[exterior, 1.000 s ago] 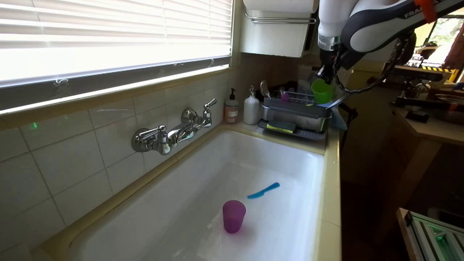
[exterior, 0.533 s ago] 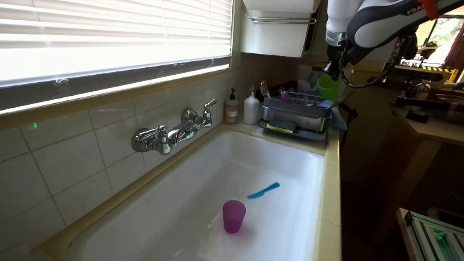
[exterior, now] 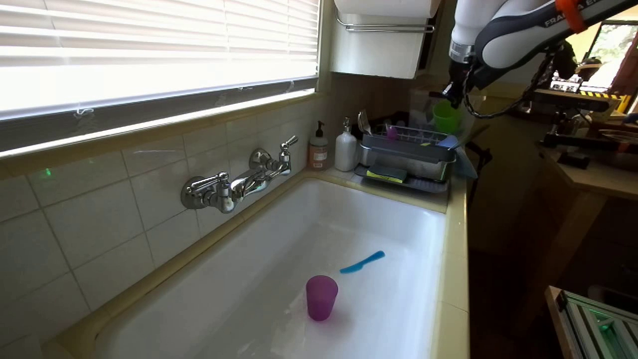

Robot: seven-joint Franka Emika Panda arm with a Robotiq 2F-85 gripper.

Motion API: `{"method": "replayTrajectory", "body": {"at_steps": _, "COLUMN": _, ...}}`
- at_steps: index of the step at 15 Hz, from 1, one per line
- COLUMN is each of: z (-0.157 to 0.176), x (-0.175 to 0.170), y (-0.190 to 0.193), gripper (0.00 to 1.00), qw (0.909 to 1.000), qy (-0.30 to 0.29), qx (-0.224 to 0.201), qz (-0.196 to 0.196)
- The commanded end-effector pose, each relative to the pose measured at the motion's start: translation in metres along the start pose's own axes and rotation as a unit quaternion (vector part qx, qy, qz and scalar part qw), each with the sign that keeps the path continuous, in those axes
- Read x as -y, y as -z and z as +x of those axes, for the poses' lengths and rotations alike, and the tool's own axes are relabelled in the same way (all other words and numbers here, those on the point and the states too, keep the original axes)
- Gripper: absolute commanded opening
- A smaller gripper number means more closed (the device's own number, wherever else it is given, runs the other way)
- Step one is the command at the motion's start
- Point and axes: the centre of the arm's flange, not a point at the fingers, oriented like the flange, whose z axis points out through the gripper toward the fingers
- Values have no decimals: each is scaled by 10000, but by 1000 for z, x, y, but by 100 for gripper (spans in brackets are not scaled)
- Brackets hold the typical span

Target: Push the faucet to the left then pour the liquid out of the green cup and place the cup on the dishrack.

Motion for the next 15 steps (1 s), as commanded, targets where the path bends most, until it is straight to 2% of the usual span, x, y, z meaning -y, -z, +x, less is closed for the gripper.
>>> {"method": "replayTrajectory", "body": {"at_steps": 1, "z": 19, "x": -1, "y": -22, "gripper": 1, "qw": 9997, "qy": -110, "qx": -97, "qz": 217}}
{"method": "replayTrajectory", "body": {"at_steps": 11, "z": 27, "x": -27, "y": -70, "gripper": 1, "qw": 9961, "qy": -746, "qx": 239, "qz": 398}}
{"method": "replayTrajectory", "body": {"at_steps": 15, "z": 34, "x": -27, "y": -87, "gripper": 1, "qw": 9937, "qy": -925, "qx": 355, "qz": 533}}
